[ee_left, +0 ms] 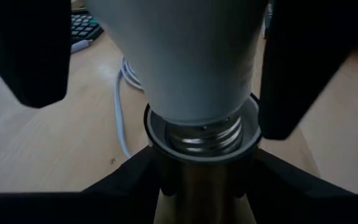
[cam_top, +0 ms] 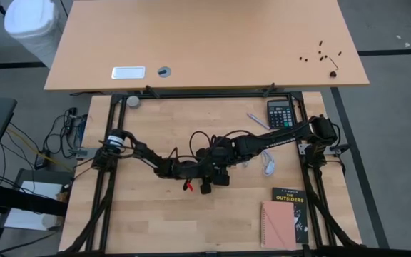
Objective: Screw lightbulb
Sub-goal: Insert the light bulb into the lamp
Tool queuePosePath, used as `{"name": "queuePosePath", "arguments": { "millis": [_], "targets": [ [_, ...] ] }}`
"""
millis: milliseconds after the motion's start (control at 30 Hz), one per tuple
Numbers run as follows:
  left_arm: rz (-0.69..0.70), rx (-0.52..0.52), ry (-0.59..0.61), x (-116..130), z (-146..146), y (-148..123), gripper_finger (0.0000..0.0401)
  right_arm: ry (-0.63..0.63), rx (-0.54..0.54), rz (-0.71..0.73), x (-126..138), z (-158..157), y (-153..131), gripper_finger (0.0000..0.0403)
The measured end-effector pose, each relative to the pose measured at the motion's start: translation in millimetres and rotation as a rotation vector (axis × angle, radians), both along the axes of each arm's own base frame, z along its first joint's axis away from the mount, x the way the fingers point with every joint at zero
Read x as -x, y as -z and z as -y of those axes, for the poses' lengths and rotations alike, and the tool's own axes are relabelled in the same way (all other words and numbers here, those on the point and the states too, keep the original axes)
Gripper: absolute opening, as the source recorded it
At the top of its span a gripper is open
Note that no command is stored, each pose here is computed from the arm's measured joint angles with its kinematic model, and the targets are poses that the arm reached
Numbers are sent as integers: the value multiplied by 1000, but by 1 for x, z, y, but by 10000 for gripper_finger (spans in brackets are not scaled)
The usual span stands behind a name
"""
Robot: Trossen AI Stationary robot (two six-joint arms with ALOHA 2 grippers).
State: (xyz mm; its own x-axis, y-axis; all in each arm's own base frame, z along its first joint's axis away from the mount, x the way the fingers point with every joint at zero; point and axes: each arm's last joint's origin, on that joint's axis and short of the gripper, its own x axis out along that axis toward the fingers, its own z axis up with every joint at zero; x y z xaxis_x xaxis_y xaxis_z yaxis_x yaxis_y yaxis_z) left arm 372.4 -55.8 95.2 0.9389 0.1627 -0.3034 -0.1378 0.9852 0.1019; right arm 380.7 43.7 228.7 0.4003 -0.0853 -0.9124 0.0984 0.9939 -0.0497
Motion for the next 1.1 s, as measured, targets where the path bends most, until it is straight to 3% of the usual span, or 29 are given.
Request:
{"name": "queuePosePath", "arguments": {
  "millis": [433,700,1100],
  "targets": [
    [26,-54,5,-5,-27,-3,202,38,44,-92,8,13,1,262],
    [42,-45,15,-10,-51,-7,202,54,72,-65,5,26,0,262],
    [78,-29,26,-12,-56,-12,201,52,62,-6,-2,37,0,262]
  ]
}}
